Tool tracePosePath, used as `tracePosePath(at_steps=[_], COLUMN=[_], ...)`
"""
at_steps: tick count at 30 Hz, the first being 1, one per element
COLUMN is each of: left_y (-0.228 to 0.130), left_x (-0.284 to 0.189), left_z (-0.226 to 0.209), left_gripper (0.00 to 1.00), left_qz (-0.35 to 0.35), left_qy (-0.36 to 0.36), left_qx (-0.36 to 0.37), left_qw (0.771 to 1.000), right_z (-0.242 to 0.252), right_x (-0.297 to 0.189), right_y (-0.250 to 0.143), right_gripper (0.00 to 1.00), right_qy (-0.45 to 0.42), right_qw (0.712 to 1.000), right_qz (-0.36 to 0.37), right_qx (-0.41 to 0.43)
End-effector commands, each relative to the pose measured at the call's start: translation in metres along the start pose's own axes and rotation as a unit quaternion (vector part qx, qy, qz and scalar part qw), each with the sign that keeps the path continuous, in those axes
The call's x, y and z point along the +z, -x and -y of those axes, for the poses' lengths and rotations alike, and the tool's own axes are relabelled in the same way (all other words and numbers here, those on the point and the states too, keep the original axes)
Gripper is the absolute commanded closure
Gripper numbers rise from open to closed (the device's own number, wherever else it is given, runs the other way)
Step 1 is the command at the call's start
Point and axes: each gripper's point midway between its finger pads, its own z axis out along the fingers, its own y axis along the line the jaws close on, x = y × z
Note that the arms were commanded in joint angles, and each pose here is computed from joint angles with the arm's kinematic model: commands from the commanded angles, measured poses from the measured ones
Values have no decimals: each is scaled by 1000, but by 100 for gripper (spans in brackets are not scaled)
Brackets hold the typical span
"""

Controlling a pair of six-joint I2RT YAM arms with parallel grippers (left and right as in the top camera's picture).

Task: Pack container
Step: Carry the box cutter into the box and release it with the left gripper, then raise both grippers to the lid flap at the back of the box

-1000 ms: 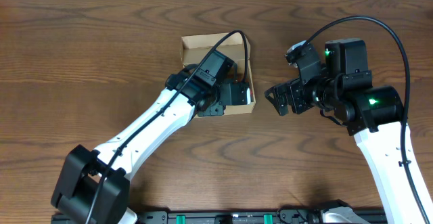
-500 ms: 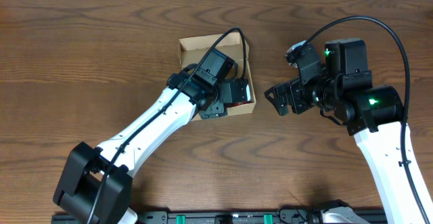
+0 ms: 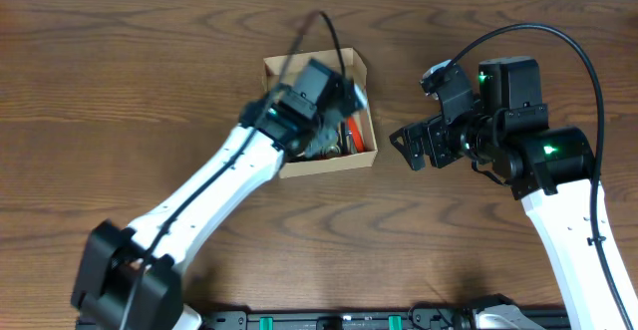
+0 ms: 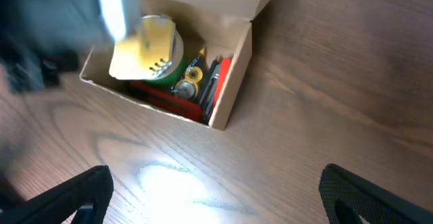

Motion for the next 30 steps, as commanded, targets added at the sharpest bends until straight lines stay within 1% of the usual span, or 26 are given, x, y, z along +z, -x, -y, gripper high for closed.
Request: tracePosePath(at_steps=[1, 3, 5, 7, 8, 11, 15, 16, 17, 18, 19, 20, 22, 25, 28, 30], left_y=[28, 30, 24, 8, 1, -29, -57, -66, -74, -81, -86, -90, -92, -94, -101, -101], left_x=[-47, -56, -60, -59, -59, -49, -29, -19, -11, -1, 8, 17, 34, 57, 78, 88], left_z=[-43, -55, -72, -94, -102, -131, -149, -152, -154, -154, -153, -152, -147, -140, -136, -133], left_gripper=[94, 94, 94, 94, 94, 94, 94, 94, 94, 94, 94, 94, 94, 94, 94, 94], left_qz=[70, 87, 95, 90, 88, 74, 56, 46, 35, 24, 17, 9, 1, -5, -19, -20], left_qy=[34, 24, 15, 11, 9, -7, -51, -62, -69, -75, -82, -89, -109, -137, -148, -162], left_qx=[-154, -198, -260, -345, -373, -464, -535, -554, -567, -579, -584, -588, -591, -595, -623, -627], left_qw=[985, 976, 961, 934, 924, 883, 841, 829, 820, 811, 807, 804, 799, 792, 768, 762], right_z=[0, 0, 0, 0, 0, 0, 1, 3, 6, 11, 16, 25, 39, 58, 68, 75], right_x=[-5, -5, -5, -5, -5, -5, -5, -3, 0, 5, 10, 20, 41, 80, 123, 145], right_y=[2, 2, 2, 2, 3, 9, 18, 22, 25, 28, 29, 30, 31, 30, 27, 24], right_gripper=[1, 1, 1, 1, 1, 1, 1, 10, 41, 68, 85, 99, 99, 99, 99, 99], right_qy=[0, 0, -1, -1, 1, -1, -2, -4, -8, -16, -25, -40, -58, -57, -25, -10], right_qw=[1000, 1000, 1000, 1000, 1000, 1000, 999, 999, 999, 999, 998, 998, 996, 993, 991, 989], right_qz=[8, 8, 8, 8, 10, 22, 39, 46, 50, 52, 52, 51, 46, 30, 13, 8], right_qx=[-6, -6, -6, -5, -6, -10, 1, 1, -1, 0, 7, 25, 58, 101, 129, 147])
